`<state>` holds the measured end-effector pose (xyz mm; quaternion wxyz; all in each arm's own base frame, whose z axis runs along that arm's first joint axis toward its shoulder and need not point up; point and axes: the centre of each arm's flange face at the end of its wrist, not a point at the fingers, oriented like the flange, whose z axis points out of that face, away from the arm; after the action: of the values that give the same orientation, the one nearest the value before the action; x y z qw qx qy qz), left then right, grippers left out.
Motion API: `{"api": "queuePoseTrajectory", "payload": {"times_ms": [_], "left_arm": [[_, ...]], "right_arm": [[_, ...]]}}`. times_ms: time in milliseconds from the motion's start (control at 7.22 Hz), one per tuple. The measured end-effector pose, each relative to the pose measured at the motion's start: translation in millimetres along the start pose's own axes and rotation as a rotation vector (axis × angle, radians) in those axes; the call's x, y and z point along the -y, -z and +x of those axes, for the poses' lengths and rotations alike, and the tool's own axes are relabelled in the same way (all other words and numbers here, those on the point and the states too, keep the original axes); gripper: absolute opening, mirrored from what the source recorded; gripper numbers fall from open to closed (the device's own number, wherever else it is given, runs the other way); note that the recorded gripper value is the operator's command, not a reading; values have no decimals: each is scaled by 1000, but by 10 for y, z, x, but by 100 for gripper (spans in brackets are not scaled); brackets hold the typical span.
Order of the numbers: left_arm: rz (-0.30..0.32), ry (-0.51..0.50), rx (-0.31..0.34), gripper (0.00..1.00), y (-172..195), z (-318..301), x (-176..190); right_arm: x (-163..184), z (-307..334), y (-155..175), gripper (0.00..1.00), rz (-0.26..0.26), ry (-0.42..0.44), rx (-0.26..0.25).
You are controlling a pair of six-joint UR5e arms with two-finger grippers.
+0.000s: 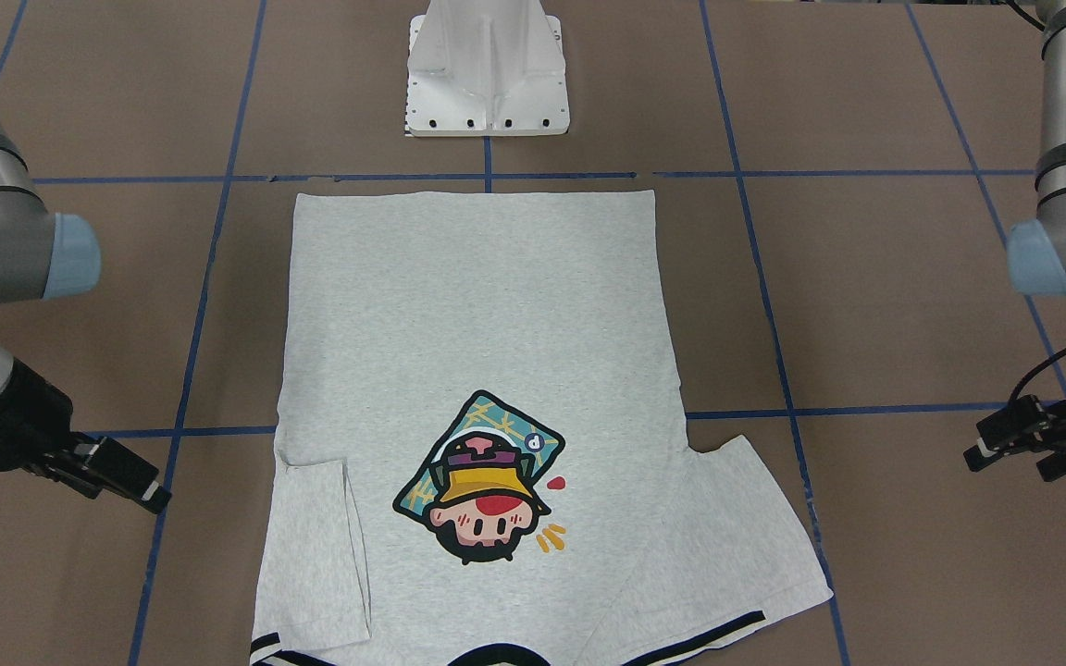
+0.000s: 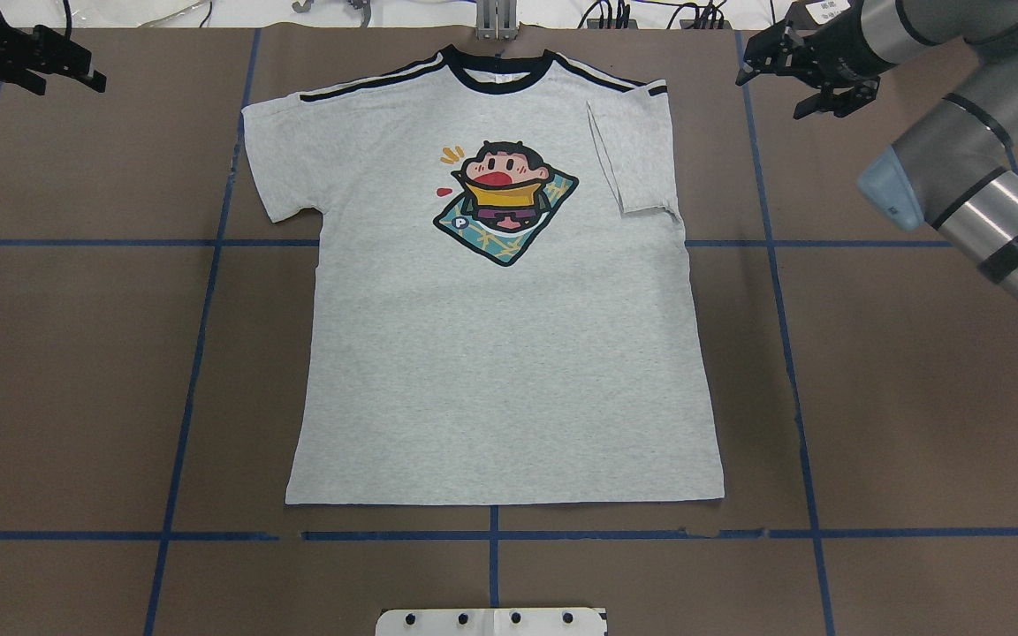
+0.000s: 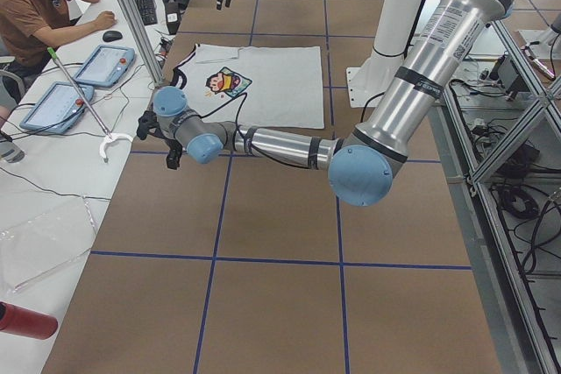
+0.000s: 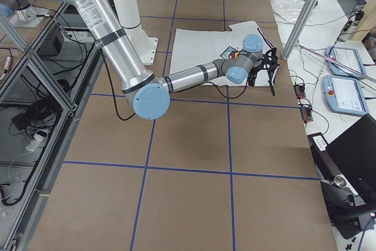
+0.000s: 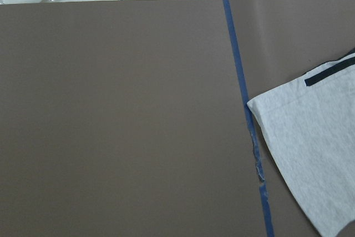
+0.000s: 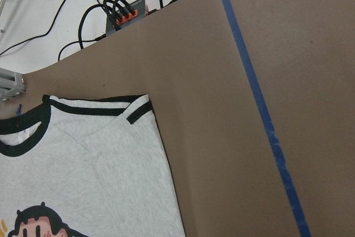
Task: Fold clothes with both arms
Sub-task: 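Release the folded sleeve and raise the right gripper while the left arm approaches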
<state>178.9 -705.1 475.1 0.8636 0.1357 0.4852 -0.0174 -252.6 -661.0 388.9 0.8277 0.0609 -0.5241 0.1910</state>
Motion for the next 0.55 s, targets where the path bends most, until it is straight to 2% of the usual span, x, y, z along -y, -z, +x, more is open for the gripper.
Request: {"api": "queuePoseTrajectory", "payload": {"times_ms": [277, 415, 554], "left_arm": [[104, 72, 26, 95, -689, 506, 65], [138, 102, 56, 84, -969, 706, 127], [153, 121, 80, 79, -1151, 819, 172]], "right_arm": [[-131, 529, 151, 100, -12, 21, 41], [-190, 695, 176, 100, -12, 31, 54], [-221, 770, 182, 100, -12, 35, 59]]}}
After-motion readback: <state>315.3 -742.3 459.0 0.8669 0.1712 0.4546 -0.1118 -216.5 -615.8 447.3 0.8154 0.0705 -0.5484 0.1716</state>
